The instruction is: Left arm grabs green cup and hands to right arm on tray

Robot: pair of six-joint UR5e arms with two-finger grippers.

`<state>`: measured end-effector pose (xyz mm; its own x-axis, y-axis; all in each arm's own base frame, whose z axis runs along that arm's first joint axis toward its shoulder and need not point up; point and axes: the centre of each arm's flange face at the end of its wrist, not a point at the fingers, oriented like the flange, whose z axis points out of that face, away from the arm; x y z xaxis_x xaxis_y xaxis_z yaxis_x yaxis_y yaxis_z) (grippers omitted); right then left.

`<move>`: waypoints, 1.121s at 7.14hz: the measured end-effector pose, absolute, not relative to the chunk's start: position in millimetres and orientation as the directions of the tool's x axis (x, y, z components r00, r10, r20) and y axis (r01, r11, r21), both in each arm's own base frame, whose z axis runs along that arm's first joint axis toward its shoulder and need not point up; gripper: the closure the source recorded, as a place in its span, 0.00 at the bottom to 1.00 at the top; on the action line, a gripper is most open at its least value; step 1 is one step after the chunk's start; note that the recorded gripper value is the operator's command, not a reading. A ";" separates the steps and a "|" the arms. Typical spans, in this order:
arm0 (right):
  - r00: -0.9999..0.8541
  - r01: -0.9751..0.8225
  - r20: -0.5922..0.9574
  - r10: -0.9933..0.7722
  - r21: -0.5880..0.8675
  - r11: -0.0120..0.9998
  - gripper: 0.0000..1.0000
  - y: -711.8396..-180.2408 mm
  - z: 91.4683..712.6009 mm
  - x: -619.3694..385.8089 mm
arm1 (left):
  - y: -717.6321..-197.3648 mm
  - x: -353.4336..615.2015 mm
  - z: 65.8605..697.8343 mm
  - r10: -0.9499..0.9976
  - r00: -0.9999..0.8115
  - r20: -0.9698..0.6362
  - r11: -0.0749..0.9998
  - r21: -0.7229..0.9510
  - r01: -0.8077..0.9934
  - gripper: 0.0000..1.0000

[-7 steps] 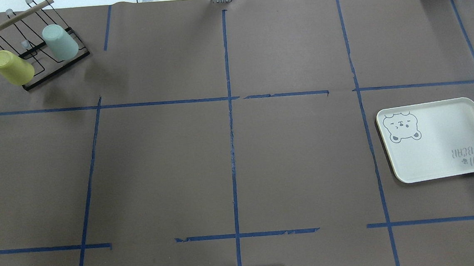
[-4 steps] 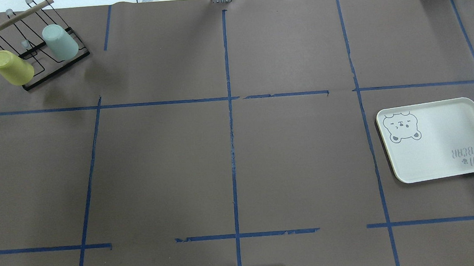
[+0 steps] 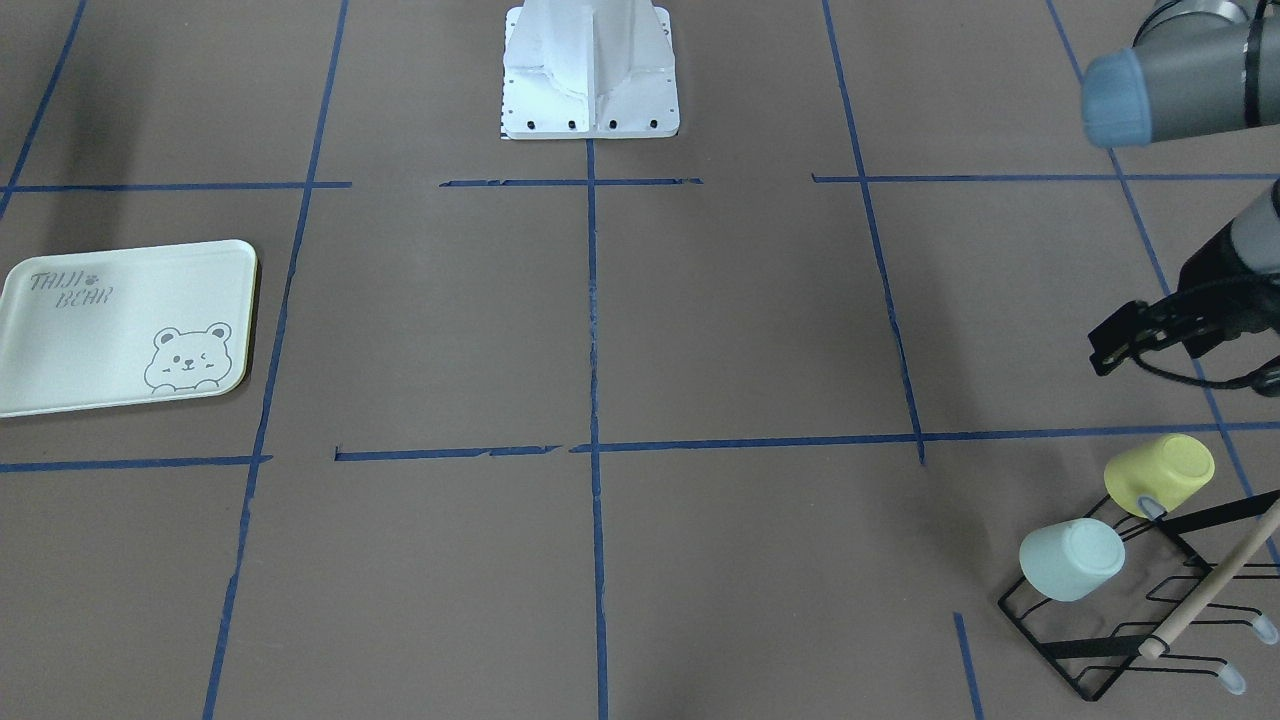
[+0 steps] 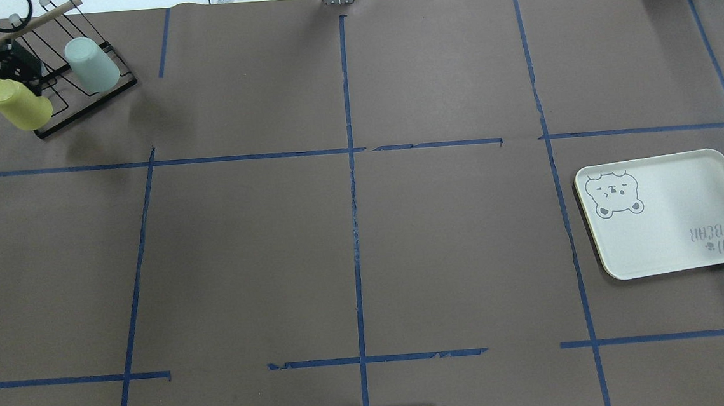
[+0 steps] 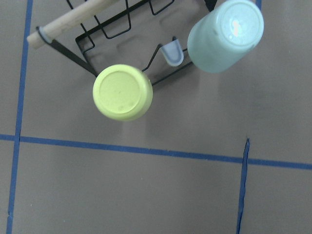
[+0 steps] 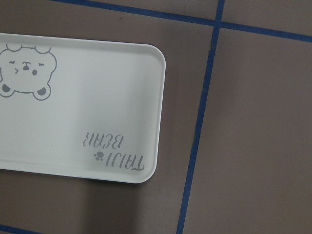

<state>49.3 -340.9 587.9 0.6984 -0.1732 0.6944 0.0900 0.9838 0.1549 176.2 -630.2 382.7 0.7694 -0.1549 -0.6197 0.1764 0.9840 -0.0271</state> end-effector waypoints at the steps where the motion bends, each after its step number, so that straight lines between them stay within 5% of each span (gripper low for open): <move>1: 0.698 0.090 0.694 -0.175 0.158 0.983 0.00 -341.0 588.1 49.3 | -662.6 199.5 389.5 -0.192 0.768 -0.610 0.973 -0.017 0.230 0.00; 8: 0.693 0.092 0.697 -0.182 0.164 0.982 0.00 -339.8 588.2 48.9 | -739.3 240.3 403.0 -0.275 0.751 -0.600 0.943 -0.016 0.332 0.00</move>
